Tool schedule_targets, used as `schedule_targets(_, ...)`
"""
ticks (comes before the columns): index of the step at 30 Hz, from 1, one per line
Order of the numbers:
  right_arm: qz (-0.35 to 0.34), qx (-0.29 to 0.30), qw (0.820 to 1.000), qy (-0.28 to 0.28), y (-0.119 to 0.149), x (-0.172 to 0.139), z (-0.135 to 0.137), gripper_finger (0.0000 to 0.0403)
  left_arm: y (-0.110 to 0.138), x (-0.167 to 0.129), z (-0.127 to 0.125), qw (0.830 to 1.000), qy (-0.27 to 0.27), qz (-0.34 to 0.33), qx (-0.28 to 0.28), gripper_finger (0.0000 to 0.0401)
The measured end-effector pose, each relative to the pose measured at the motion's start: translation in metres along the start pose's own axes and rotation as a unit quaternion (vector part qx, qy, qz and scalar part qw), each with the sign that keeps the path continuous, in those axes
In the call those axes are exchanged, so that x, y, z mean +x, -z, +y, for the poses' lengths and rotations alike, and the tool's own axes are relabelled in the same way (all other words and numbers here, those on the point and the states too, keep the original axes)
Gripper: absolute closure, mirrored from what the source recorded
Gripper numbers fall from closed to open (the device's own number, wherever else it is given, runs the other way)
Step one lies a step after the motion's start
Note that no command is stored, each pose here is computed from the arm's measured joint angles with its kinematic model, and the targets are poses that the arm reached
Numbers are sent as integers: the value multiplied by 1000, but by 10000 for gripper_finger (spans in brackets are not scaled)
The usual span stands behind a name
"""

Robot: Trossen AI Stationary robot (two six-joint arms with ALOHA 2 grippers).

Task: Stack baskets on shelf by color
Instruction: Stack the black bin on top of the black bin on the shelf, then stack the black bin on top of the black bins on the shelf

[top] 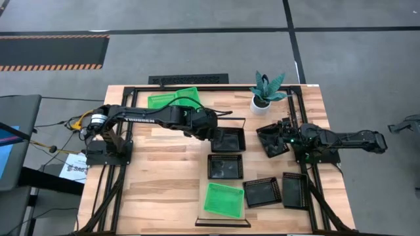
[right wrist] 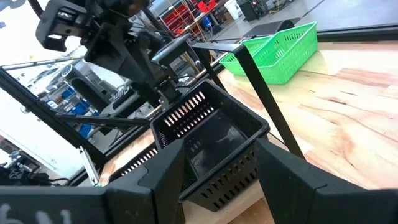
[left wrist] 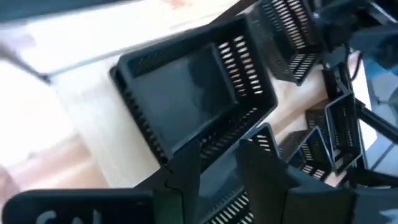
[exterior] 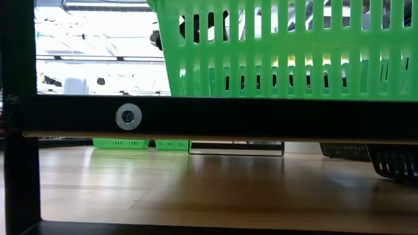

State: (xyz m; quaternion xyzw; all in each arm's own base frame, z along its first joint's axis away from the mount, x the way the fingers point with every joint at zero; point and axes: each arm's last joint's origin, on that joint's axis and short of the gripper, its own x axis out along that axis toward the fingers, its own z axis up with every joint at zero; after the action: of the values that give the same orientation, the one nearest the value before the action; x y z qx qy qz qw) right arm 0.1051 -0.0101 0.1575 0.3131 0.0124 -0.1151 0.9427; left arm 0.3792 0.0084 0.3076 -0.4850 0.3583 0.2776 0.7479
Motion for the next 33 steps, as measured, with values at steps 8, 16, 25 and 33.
schedule_targets(8,0,0,1000,0,0,0,0,184,4,16,3,997,-16,9,68,386)
schedule_targets(16,1,0,1000,0,0,0,0,184,15,37,27,996,-67,46,45,389)
schedule_targets(25,6,-2,1000,6,1,1,-1,184,14,34,26,996,-60,44,53,389)
schedule_targets(33,47,-15,997,64,3,3,-3,184,6,7,12,993,2,-35,117,394)
